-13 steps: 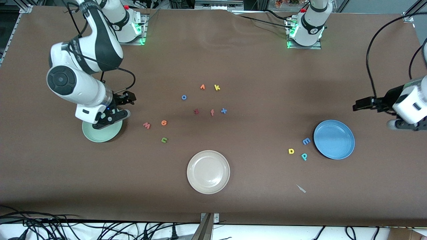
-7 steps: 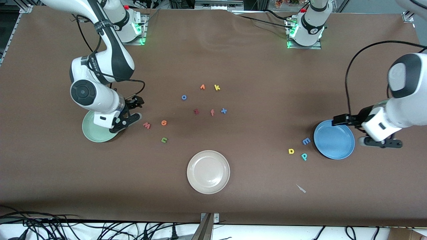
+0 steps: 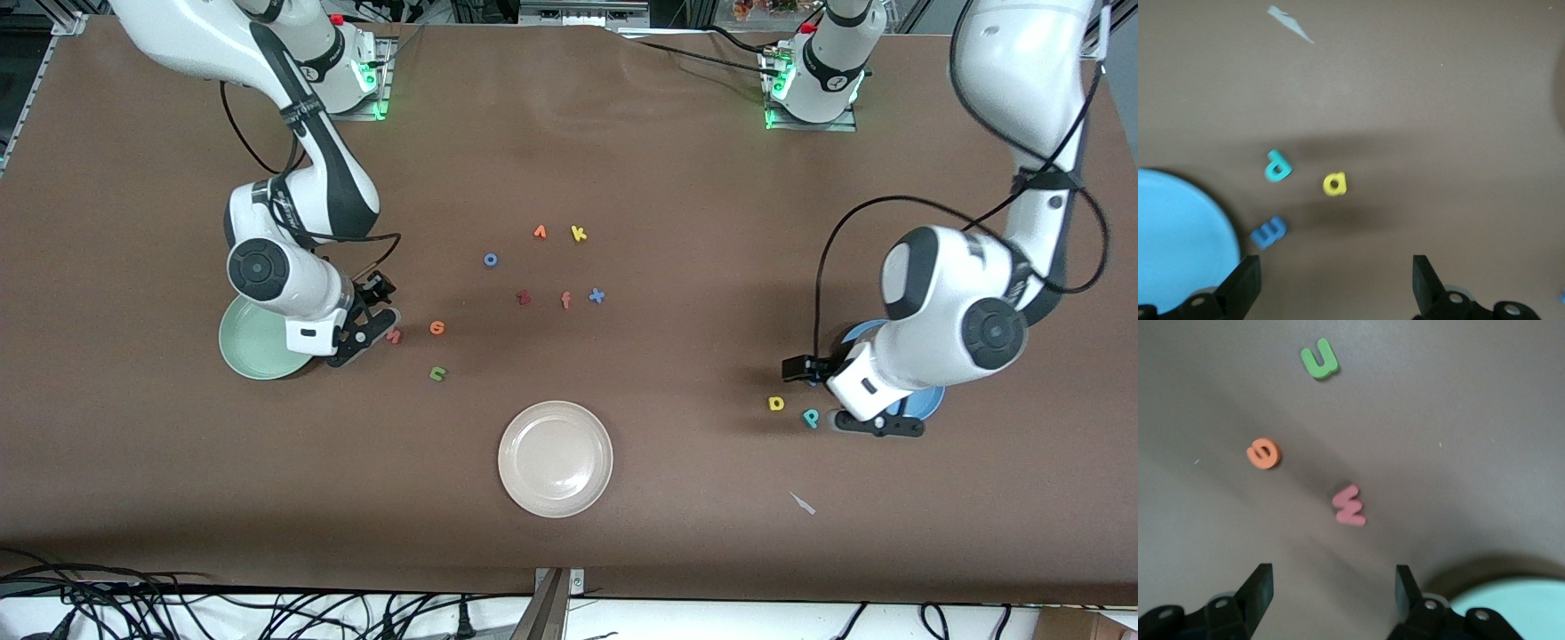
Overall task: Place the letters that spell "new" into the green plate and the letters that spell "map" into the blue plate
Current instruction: 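Grasp the pink w with the right gripper while the left gripper reaches the yellow a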
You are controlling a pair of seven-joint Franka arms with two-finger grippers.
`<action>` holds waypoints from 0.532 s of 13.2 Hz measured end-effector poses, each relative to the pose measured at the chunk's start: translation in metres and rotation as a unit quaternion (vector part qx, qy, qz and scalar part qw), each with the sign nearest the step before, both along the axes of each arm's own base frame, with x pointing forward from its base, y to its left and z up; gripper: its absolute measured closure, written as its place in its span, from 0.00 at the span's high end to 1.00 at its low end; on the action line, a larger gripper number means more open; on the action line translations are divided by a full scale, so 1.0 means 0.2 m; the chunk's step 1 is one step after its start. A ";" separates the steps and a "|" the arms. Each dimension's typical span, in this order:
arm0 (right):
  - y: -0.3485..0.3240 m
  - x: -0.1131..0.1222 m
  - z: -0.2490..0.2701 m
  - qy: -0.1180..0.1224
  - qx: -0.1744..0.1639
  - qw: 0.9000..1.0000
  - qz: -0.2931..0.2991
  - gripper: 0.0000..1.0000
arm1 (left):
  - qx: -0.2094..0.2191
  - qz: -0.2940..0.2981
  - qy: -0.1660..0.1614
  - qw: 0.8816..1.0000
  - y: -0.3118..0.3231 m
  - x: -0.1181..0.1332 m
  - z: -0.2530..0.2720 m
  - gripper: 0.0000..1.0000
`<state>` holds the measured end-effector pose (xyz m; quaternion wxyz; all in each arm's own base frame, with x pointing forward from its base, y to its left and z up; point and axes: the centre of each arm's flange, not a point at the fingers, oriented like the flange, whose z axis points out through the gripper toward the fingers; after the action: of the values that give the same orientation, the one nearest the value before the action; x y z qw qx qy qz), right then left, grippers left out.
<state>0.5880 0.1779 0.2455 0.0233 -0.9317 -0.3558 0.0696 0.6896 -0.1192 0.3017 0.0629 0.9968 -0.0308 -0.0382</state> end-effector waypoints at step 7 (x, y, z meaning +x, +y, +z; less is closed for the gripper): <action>0.01 0.00 -0.24 -0.008 0.006 1.000 0.022 0.66 | 0.029 -0.008 -0.034 0.999 -0.16 0.03 -0.33 1.00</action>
<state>0.5880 0.1801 0.1980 0.0245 -0.9239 -0.3771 0.0601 0.6953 -0.1513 0.2355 0.0330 0.9986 -0.0398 -0.0058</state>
